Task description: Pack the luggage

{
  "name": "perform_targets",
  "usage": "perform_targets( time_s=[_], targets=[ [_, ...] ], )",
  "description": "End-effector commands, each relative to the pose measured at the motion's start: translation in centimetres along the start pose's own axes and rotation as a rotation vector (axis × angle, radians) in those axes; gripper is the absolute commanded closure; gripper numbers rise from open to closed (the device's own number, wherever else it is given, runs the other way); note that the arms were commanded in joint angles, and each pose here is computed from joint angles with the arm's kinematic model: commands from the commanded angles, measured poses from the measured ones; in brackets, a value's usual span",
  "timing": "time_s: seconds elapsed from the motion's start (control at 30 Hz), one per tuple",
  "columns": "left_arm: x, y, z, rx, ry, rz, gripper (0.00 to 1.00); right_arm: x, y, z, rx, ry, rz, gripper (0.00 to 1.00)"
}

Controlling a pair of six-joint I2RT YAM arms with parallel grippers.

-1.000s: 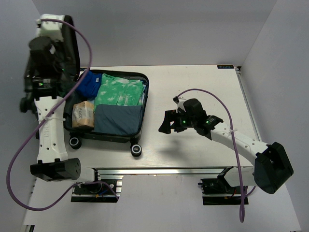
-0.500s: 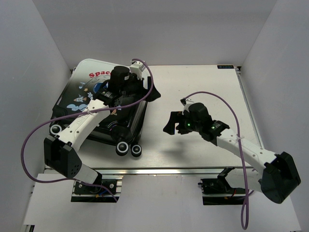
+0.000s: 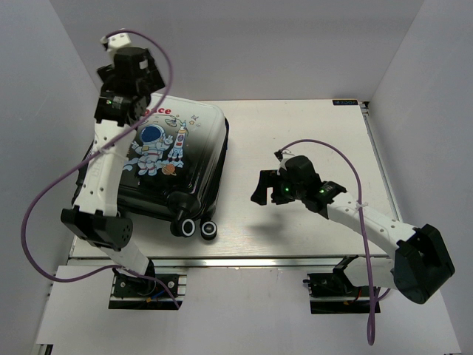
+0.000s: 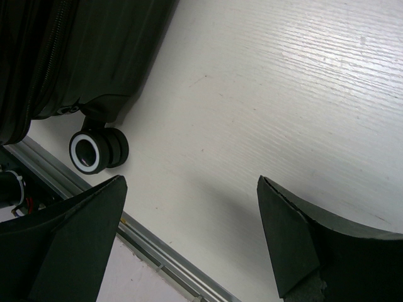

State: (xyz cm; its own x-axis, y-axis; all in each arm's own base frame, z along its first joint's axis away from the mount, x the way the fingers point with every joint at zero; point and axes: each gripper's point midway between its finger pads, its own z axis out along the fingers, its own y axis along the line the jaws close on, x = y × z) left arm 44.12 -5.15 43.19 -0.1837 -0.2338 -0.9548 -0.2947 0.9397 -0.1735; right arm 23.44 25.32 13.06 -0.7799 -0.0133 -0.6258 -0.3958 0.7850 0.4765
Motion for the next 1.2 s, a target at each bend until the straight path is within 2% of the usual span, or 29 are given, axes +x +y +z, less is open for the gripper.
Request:
perform_targets(
  time_s=[0.0, 0.07, 0.1, 0.17, 0.23, 0.3, 0.33, 0.37, 0.43, 0.5, 0.57, 0.63, 0.67, 0.73, 0.77, 0.8, 0.87, 0.93, 1.07, 1.1, 1.13, 1.17],
  targets=[
    [0.9, 11.2, 2.4, -0.373, 0.067, 0.029, 0.02, -3.0, 2.2, 0.2, -0.078, -0.054, -0.050, 0.11],
    [1.5, 13.0, 4.1, -0.363, 0.102, -0.035, 0.02, -3.1, 2.6, 0.7, -0.088, -0.034, -0.062, 0.11],
    [2.6, 15.8, 5.8, -0.417, 0.144, -0.051, 0.02, -2.9, 2.5, 0.7, -0.086, -0.021, -0.070, 0.11],
    [5.4, 17.8, 6.8, -0.457, 0.248, -0.085, 0.02, -3.0, 2.3, 0.8, -0.076, -0.015, -0.076, 0.11],
    [8.8, 21.4, 7.8, -0.570, 0.332, -0.122, 0.02, -2.8, 2.0, 0.9, -0.067, -0.012, -0.088, 0.11],
    [10.6, 23.2, 7.9, -0.609, 0.374, -0.154, 0.02, -2.6, 1.8, 1.0, -0.060, -0.005, -0.096, 0.11],
    [10.4, 24.4, 8.0, -0.622, 0.352, -0.186, 0.02, -2.5, 1.6, 1.1, -0.055, 0.002, -0.100, 0.11],
    [12.7, 25.1, 8.0, -0.629, 0.397, -0.193, 0.02, -2.2, 1.6, 1.2, -0.054, 0.009, -0.103, 0.11],
    [14.0, 26.6, 7.9, -0.661, 0.400, -0.232, 0.02, -2.0, 1.3, 1.2, -0.049, 0.014, -0.105, 0.11],
    [17.1, 27.0, 7.5, -0.660, 0.464, -0.248, 0.02, -1.6, 1.2, 1.2, -0.052, 0.021, -0.107, 0.11],
    [20.5, 26.2, 6.6, -0.629, 0.547, -0.295, 0.02, -1.4, 1.1, 1.2, -0.053, 0.023, -0.105, 0.11],
    [22.3, 24.8, 6.3, -0.576, 0.571, -0.332, 0.02, -1.5, 1.2, 1.0, -0.054, 0.014, -0.105, 0.11],
    [24.5, 23.3, 5.2, -0.513, 0.627, -0.357, 0.03, -1.6, 1.2, 0.9, -0.049, 0.010, -0.099, 0.11],
    [25.6, 20.9, 5.0, -0.398, 0.617, -0.413, 0.04, -2.5, 1.0, 1.0, -0.040, 0.007, -0.062, 0.11],
    [27.6, 18.7, 3.3, -0.291, 0.661, -0.457, 0.04, -2.4, 0.5, 0.8, -0.007, 0.035, -0.006, 0.11],
    [27.3, 17.3, 3.7, -0.224, 0.620, -0.496, 0.04, -4.5, 0.1, 0.6, 0.008, 0.005, 0.013, 0.11],
    [28.1, 14.7, 2.1, -0.142, 0.624, -0.488, 0.04, -6.1, -1.1, 0.4, 0.049, -0.009, 0.065, 0.11],
    [30.9, 14.4, 0.5, -0.171, 0.681, -0.466, 0.04, -8.6, -2.1, 0.5, 0.065, -0.034, 0.104, 0.11],
    [35.1, 12.3, -2.6, -0.140, 0.804, -0.420, 0.04, -11.3, -3.1, 1.6, -0.024, 0.004, 0.144, 0.11],
    [35.3, 10.0, -3.3, -0.061, 0.807, -0.424, 0.05, -11.0, -4.0, 2.7, -0.007, 0.038, 0.132, 0.11],
    [37.0, 8.8, -4.8, -0.010, 0.862, -0.438, 0.05, -12.9, -4.6, 2.6, 0.009, 0.004, 0.117, 0.11],
    [37.3, 7.4, -5.2, 0.044, 0.861, -0.446, 0.05, -13.8, -5.6, 2.8, 0.054, -0.016, 0.107, 0.11]
  ],
)
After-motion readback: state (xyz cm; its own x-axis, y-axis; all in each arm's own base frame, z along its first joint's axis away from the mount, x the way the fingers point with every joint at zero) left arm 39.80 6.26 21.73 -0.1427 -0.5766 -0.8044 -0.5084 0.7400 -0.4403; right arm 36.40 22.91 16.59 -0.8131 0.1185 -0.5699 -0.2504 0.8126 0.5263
